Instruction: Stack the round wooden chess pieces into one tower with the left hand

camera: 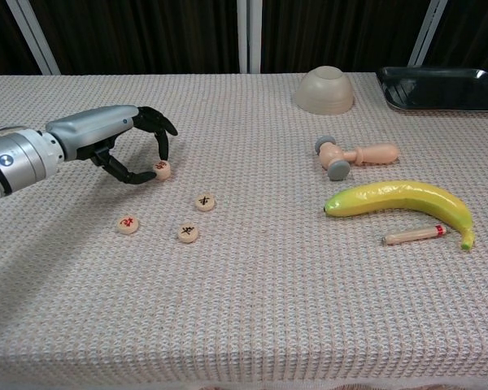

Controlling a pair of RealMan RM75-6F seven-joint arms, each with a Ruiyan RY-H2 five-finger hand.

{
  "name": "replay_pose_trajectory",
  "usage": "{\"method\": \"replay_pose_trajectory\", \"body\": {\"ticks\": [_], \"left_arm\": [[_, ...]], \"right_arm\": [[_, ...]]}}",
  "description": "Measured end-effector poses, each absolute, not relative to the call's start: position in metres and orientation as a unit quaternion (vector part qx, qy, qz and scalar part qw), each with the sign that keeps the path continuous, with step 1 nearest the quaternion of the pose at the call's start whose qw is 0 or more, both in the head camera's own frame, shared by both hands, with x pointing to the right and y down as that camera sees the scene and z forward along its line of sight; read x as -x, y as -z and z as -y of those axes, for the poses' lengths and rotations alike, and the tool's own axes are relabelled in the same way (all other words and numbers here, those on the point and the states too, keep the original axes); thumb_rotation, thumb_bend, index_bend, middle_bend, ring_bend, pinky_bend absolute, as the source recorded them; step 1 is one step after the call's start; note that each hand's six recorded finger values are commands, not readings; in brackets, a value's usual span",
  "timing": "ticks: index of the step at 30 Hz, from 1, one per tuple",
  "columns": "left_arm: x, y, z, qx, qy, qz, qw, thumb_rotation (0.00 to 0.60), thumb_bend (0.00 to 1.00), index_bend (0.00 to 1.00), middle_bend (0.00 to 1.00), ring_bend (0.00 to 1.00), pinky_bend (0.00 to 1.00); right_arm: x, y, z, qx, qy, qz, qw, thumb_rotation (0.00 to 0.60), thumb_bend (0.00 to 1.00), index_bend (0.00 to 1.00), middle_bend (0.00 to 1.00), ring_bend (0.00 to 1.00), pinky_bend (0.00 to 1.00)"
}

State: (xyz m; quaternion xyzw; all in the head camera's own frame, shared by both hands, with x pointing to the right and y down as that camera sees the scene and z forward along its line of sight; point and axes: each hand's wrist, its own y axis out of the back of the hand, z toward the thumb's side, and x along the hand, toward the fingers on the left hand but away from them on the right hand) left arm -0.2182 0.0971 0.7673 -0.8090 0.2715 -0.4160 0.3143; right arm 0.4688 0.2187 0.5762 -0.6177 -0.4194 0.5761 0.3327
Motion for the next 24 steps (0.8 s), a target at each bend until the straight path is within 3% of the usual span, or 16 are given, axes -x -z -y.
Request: {"method": "replay_pose_trajectory", "body": {"ticks": [9,16,24], "left_arm": [[0.2200,-0.7681,-0.0946,0.807,0.421,-0.263,0.319,0.600,0.33,0.44,0.14,0.00,0.00],[0.2226,-0.7691,-0.0955,0.809,0.424,-0.265,0.309,0.600,0.33,0.33,0.14,0.00,0.00],[0.2222,-0.7626,-0.0963,0.811,0.418,-0.262,0.316,0.600,0.33,0.33,0.14,0.00,0.00]], "right_arm": [[-0.4652,-0.5784,-0.2179,0.622,-0.573,0.415,0.335,0.600,0.00,0.00,0.00,0.00,0.00],[-0.4672,-0.5768,-0.2180,0.619,-0.574,0.418,0.335,0.600,0.00,0.00,0.00,0.00,0.00],[-0.4674,-0.5767,-0.2179,0.619,-0.574,0.419,0.335,0.600,0.00,0.00,0.00,0.00,0.00]]}}
